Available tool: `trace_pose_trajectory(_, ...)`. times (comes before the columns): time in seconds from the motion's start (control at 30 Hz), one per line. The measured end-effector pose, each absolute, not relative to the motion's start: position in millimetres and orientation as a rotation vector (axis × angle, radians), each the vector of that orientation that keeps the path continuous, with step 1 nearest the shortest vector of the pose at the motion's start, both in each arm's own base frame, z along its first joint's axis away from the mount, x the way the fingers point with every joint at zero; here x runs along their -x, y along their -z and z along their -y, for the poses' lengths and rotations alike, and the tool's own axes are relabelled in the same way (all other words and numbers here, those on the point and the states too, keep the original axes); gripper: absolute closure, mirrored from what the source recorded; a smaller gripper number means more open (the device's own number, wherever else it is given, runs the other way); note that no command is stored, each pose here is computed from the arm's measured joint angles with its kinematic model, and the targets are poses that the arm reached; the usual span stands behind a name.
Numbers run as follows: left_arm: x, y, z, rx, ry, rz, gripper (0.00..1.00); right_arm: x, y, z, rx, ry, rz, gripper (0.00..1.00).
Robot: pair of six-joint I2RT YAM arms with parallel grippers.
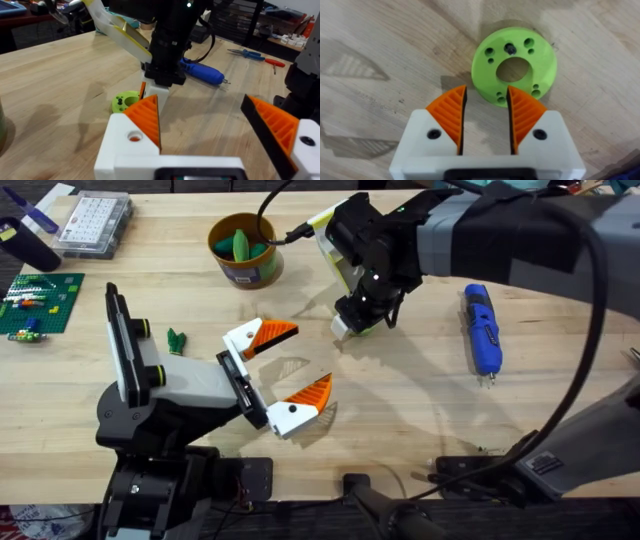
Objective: Pick up the gripper from the table and insert it into the empty holder that is missing its gripper. Then pick up a screw, insert it into the mounting hole, and use the screwdriver to tighten it. Finally, clean up the table by picking up the vegetable and placing it into the bucket.
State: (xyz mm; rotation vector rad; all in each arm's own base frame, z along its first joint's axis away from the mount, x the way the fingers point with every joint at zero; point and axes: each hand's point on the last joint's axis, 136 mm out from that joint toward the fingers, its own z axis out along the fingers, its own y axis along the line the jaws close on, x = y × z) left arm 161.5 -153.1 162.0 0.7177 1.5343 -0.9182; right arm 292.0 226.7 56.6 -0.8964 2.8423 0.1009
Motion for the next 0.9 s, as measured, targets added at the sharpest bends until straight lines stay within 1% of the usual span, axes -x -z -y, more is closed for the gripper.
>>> trace_pose_trajectory(0.6,-161.5,-161.8,153.1,-0.717,0.919,-1.536,0.012,-292.7,-57.0,-226.7,0.897,-0.098,-2.839,0.587)
trace_pose_trajectory(0.9,-161.5,-161.8,153.1,-0.716,0.921,-1.537,0.012,-310.5,-63.1,-233.8,0.870,-0.090,-2.765,0.587)
